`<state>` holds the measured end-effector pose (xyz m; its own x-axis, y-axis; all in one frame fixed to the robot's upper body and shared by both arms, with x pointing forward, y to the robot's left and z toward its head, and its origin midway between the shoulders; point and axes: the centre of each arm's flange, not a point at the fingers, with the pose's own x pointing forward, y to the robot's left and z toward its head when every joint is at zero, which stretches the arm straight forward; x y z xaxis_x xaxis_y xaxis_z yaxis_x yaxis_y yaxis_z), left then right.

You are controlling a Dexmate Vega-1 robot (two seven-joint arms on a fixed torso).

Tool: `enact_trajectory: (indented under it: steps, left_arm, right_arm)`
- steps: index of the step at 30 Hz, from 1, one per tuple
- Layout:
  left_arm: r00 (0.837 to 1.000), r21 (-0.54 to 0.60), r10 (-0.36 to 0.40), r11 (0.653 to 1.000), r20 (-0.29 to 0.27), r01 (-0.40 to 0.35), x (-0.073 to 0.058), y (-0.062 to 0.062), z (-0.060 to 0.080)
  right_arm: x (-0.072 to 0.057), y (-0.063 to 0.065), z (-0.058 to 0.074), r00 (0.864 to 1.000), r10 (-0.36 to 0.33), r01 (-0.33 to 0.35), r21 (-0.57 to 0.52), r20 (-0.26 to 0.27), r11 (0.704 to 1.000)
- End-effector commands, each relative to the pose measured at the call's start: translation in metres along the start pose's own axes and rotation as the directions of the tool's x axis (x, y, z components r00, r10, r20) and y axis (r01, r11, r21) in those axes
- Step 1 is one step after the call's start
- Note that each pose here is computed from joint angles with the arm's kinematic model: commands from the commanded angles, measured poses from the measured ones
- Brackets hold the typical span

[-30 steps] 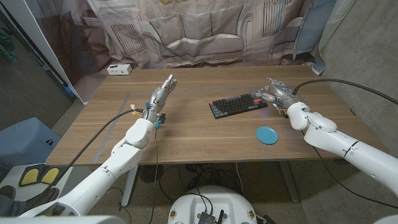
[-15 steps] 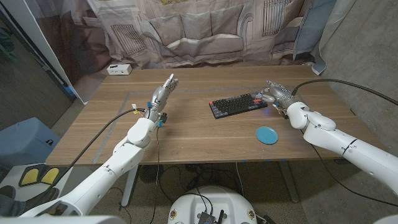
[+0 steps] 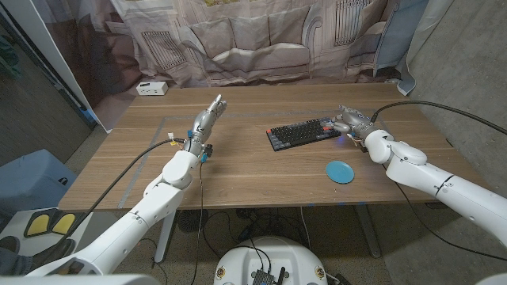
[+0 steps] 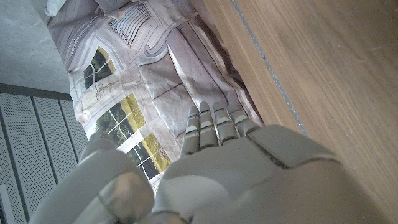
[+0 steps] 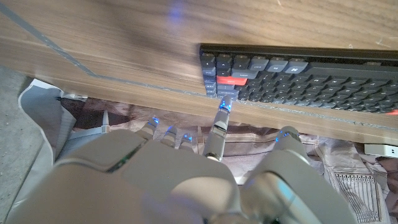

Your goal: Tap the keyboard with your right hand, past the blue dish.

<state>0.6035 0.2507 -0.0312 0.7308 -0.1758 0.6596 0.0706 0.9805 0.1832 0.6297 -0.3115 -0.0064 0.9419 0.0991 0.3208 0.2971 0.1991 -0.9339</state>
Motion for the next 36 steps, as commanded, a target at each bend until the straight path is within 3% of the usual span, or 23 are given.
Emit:
enact_trajectory:
  steps: [1,36]
  left_arm:
    - [1.000,-0.012,0.015,1.000,-0.026,-0.015,-0.004,-0.004,-0.004]
    - [0.999,-0.018,0.028,0.999,-0.035,-0.029,-0.008,-0.003,-0.006]
  right_arm:
    - [0.003,0.001,-0.002,1.000,0.008,-0.008,-0.018,-0.010,1.000]
    - [0.011,0.013,0.005,0.998,0.057,-0.058,-0.044,-0.016,0.997]
